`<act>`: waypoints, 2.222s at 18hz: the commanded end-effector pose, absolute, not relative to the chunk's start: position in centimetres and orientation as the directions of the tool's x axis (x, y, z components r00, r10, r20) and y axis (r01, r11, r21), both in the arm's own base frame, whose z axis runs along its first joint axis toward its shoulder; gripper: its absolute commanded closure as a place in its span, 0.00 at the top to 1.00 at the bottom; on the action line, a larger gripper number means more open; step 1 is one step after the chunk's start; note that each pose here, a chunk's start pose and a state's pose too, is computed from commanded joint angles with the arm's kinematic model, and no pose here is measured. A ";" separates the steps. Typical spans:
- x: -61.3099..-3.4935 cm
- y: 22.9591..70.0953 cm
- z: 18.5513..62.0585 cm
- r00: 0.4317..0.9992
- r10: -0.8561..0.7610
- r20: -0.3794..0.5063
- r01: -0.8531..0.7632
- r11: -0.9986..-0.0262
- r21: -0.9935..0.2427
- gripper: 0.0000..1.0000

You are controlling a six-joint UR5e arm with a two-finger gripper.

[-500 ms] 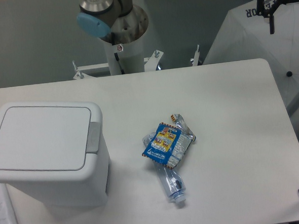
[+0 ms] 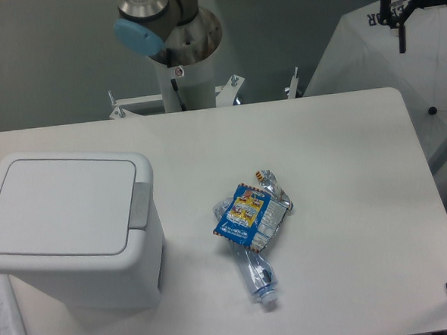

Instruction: Open the trash can

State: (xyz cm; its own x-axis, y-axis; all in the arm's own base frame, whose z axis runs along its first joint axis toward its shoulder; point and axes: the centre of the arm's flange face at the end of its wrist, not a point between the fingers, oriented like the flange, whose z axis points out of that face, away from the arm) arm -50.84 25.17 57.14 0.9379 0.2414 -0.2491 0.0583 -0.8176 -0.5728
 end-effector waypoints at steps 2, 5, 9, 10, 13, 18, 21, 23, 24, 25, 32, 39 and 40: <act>-49.9 27.4 57.3 0.933 0.308 -0.188 0.138 -0.786 -0.602 1.00; -48.1 30.3 57.0 0.937 0.323 -0.134 0.176 -0.766 -0.618 1.00; -45.1 34.0 54.9 0.929 0.371 0.001 0.293 -0.731 -0.616 1.00; -44.4 34.9 54.7 0.917 0.397 0.042 0.337 -0.714 -0.613 1.00; -42.2 37.8 54.4 0.886 0.444 0.133 0.429 -0.675 -0.601 1.00; -39.2 41.5 53.9 0.770 0.563 0.301 0.617 -0.537 -0.575 1.00; -38.1 43.2 52.6 0.743 0.574 0.344 0.655 -0.520 -0.548 1.00; -37.1 44.6 52.2 0.739 0.568 0.362 0.663 -0.521 -0.538 1.00; -36.6 45.4 51.8 0.737 0.564 0.372 0.668 -0.526 -0.526 1.00; -36.1 45.9 51.4 0.734 0.563 0.379 0.673 -0.529 -0.517 1.00; -34.1 49.0 49.6 0.740 0.539 0.402 0.672 -0.558 -0.487 1.00; -32.0 50.6 48.2 0.748 0.520 0.412 0.663 -0.588 -0.463 1.00; -31.7 50.7 48.0 0.750 0.519 0.411 0.662 -0.592 -0.460 1.00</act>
State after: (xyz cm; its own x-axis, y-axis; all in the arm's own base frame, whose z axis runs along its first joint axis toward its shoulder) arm -31.72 50.72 48.02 0.7497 0.5186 0.4111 0.6617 -0.5921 -0.4599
